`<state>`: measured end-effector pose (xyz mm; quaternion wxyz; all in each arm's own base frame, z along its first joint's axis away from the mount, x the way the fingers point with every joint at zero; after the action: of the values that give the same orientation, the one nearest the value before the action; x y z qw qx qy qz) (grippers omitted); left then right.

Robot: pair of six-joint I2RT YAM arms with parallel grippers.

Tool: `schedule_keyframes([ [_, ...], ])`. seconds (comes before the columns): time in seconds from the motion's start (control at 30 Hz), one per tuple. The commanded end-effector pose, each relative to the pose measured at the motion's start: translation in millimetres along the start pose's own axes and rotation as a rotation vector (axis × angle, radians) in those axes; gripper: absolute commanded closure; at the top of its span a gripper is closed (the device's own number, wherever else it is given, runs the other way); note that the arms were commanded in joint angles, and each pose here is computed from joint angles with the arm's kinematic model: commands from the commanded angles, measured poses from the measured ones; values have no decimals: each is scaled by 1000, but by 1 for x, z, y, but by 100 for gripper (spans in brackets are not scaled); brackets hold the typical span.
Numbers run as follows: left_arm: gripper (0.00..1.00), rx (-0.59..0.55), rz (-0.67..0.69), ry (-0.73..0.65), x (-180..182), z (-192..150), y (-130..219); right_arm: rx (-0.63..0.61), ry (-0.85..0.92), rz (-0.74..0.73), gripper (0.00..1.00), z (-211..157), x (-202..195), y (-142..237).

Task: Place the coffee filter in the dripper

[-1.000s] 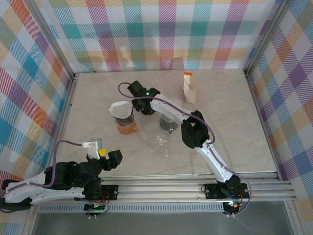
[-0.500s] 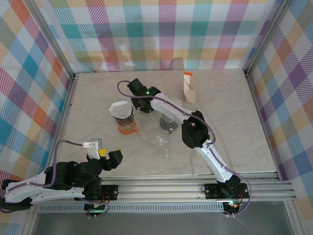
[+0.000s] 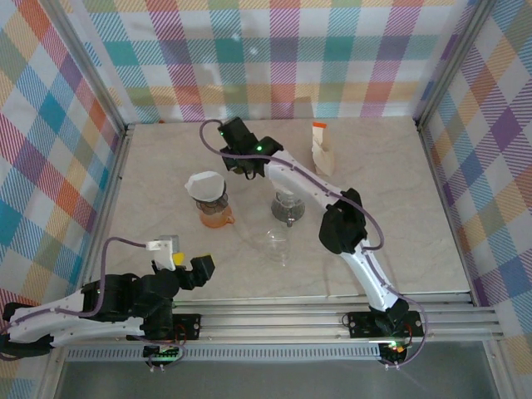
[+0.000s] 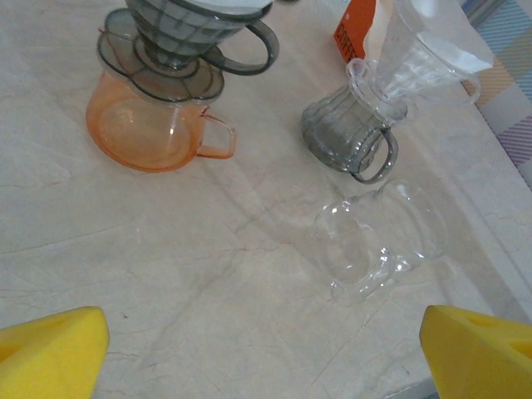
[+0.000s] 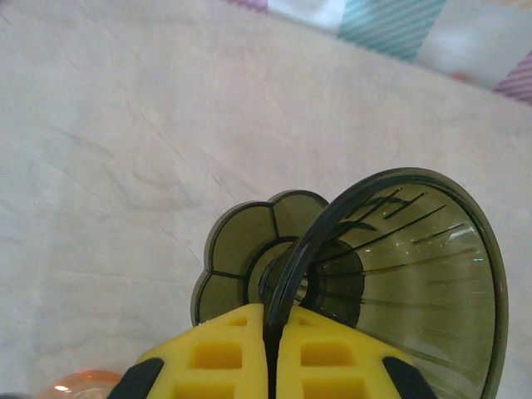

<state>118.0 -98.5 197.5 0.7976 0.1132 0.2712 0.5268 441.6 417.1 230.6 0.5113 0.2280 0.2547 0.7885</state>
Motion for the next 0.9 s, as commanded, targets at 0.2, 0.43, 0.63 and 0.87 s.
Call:
schedule_keyframes([
  [0.2,0,60,-20,-64,-26,-11,-17,-213,6,115,100,60,13,103],
  [0.43,0,56,-10,-44,-28,-11,-20,-260,33,177,100,49,17,180],
  [0.63,0,62,11,-65,-31,-10,-22,-206,23,209,100,9,2,251],
  [0.87,0,60,61,-93,-31,-5,-23,8,115,157,100,-70,-15,295],
])
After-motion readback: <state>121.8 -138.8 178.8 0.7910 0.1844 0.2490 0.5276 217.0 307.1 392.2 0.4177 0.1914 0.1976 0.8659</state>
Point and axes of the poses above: each hand's point on the last joint's axis, 136 mm out from that joint toward the fingers, its own y axis back along the fingers, its own x axis along the line the jaws close on, z = x × y, the point moved 3 cm from there along y, back along the fingers, and after that the axes turned 9 degrees about -y, right-handed, at the moved point
